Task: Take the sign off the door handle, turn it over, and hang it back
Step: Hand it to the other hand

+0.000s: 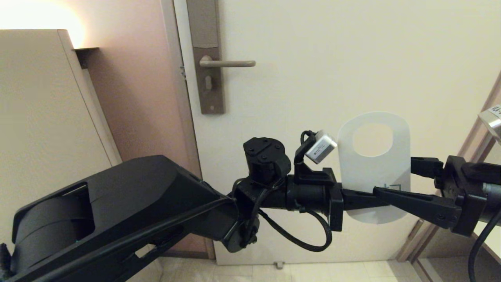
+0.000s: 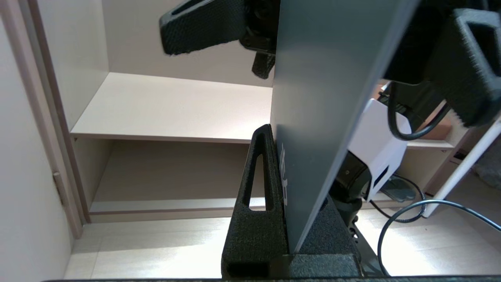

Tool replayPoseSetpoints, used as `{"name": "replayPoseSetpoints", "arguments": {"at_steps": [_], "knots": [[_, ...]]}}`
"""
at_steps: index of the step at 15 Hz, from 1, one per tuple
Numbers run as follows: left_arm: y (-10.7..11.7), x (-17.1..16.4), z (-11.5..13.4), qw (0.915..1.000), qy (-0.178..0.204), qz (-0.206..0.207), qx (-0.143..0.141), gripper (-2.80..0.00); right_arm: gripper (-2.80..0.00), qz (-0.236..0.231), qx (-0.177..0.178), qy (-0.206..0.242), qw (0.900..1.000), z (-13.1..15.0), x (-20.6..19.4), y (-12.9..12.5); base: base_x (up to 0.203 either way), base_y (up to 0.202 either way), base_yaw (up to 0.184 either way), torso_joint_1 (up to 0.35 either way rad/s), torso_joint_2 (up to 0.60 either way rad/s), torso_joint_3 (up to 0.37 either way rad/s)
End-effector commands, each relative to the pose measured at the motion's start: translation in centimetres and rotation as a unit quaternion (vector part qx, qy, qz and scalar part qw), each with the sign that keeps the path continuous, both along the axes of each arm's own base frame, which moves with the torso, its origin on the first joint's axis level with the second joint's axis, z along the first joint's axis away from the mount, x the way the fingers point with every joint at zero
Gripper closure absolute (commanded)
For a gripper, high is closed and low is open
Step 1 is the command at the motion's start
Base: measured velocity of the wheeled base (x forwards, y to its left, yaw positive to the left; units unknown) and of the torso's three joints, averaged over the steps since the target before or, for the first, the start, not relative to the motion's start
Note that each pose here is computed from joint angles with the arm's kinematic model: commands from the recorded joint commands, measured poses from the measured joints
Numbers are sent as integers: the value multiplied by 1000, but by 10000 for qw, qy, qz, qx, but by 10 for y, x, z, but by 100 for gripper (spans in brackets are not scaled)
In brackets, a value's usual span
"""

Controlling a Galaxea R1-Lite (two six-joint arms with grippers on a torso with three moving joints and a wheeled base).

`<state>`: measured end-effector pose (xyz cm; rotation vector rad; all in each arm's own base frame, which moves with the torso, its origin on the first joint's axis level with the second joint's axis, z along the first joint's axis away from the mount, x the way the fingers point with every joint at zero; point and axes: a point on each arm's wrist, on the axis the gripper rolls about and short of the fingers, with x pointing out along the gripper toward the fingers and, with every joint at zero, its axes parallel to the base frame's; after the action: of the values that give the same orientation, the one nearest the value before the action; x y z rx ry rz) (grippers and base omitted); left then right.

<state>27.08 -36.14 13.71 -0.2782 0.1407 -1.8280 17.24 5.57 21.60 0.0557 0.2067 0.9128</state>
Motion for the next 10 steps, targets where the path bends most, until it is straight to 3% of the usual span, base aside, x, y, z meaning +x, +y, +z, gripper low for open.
{"name": "replayPoseSetpoints", "arguments": {"at_steps": [1,8,9,10], "knots": [[-1,-1,-1,10000,-5,-35,-9,0,-280,24,8,-8,10000,0,0,0,0,0,0,0,0,0],[-1,0,-3,10000,6,-11,5,0,-280,17,-6,44,10000,-3,0,0,0,0,0,0,0,0],[-1,0,-3,10000,9,-12,1,0,0,17,-6,44,10000,-3,0,0,0,0,0,0,0,0],[-1,0,-3,10000,13,-12,6,0,0,17,-6,44,10000,-3,0,0,0,0,0,0,0,0]]}}
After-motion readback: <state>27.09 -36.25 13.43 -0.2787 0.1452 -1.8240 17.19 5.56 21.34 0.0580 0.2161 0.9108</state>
